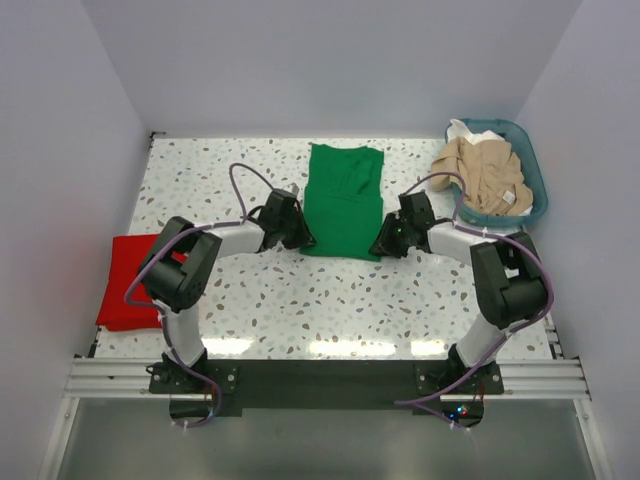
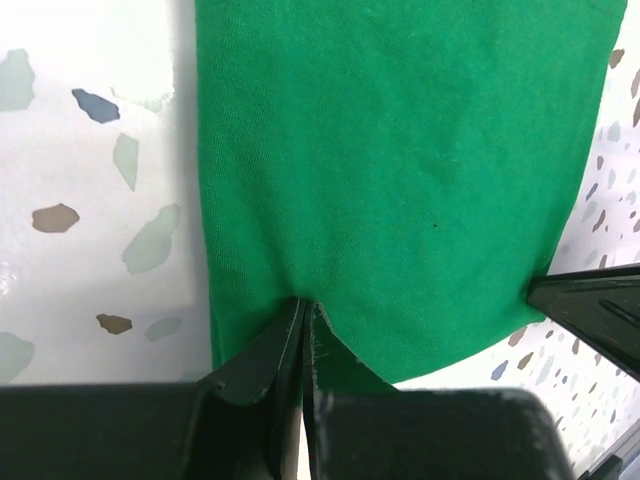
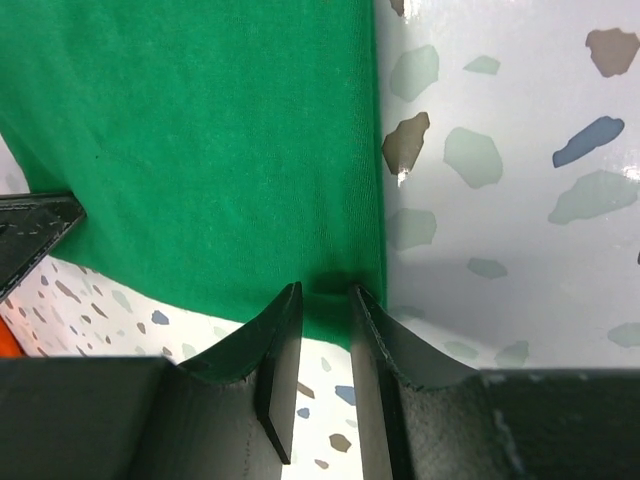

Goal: Fold and stack the t-shirts
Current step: Fold the tshirt

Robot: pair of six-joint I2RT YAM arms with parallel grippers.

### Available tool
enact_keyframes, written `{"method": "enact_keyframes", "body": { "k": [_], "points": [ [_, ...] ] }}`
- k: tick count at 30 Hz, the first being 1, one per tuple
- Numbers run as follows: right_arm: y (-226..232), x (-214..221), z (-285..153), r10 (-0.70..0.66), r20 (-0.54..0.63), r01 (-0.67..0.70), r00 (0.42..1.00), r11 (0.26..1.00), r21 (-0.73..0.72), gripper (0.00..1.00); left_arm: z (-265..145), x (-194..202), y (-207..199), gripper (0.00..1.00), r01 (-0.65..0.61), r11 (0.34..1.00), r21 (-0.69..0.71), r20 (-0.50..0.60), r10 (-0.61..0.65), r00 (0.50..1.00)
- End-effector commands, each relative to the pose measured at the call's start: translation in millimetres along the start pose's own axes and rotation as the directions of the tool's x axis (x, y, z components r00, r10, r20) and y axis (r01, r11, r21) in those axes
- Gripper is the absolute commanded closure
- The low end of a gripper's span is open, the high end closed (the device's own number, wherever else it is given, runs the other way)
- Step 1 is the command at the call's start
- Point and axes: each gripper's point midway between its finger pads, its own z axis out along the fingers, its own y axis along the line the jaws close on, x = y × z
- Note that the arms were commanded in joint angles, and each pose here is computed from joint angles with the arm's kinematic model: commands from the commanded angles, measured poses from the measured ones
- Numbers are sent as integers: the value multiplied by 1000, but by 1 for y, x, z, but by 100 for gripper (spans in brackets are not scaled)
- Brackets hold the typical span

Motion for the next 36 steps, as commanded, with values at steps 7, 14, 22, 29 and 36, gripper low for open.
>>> {"method": "enact_keyframes", "body": {
  "k": [7, 14, 22, 29, 36],
  "points": [
    [-21, 33, -14, -4, -34, 5, 999, 1000, 21, 72, -16, 49, 19, 98, 20, 993, -114, -18, -22, 1000],
    [-37, 71, -39, -3, -54, 3, 999, 1000, 3, 72, -41, 101, 35, 98, 36, 991, -129, -55, -43, 998],
    [-40, 91, -73, -1, -51, 1, 999, 1000, -13, 65, -77, 97, 19, 75, -7, 999, -34, -27, 6, 1000],
    [-40, 97, -91, 5, -33, -6, 999, 1000, -18, 58, -108, 105, 25, 56, -18, 999, -42, -53, 16, 998],
    [-36, 101, -83, 33, -39, -35, 999, 998, -55, 58, -116, 121, 51, 42, 8, 996, -86, -73, -14, 997]
  ]
}}
